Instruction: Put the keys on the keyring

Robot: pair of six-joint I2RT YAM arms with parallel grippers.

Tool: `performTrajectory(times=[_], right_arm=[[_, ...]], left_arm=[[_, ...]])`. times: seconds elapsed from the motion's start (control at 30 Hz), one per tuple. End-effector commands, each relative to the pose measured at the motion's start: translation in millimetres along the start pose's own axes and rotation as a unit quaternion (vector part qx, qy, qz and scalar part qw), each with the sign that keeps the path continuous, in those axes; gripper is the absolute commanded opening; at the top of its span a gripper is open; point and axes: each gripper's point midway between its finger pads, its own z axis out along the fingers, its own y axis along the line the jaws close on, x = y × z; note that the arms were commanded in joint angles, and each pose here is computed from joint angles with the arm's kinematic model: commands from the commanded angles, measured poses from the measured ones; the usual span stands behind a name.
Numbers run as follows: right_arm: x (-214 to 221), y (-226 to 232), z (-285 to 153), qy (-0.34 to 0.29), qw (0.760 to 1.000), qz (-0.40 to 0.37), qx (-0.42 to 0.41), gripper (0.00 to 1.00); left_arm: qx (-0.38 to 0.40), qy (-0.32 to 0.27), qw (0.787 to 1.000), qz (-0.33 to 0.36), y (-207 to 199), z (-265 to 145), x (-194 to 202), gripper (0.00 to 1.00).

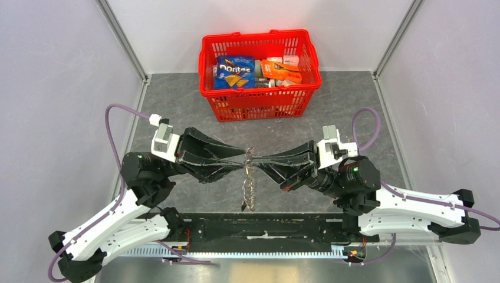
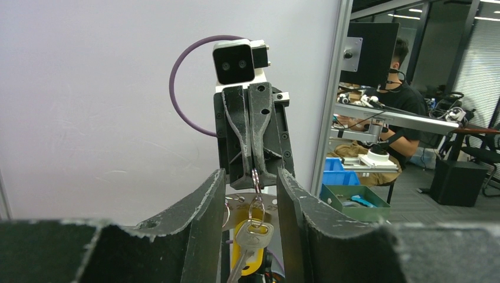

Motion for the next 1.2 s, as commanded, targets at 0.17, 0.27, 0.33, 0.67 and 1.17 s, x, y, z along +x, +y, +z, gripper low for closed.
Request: performTrajectory(times=[0.17, 0.27, 0.33, 0.67, 1.17], right_arm=[[-50, 11, 9, -0.072, 0.997, -0.011, -0.018, 0.0], [-51, 11, 10, -0.074, 0.997, -0.012, -0.018, 0.0], [-51, 12, 10, -0.075, 0.997, -0.013, -0.02, 0.0], [-55, 13, 11, -0.08, 0.996, -0.019, -0.022, 0.0], [-58, 15, 10, -0.081, 0.996, -0.025, -0.028, 0.0]], left_arm=[[0.023, -0.007, 1.0, -0.007, -12, 4, -13, 0.43], [0.026, -0.005, 1.0, -0.012, -12, 5, -12, 0.43], [0.027, -0.003, 1.0, -0.015, -11, 6, -10, 0.42], [0.027, 0.0, 0.999, -0.018, -11, 6, -9, 0.32], [0.032, 0.014, 0.999, -0.021, -10, 9, -5, 0.02]])
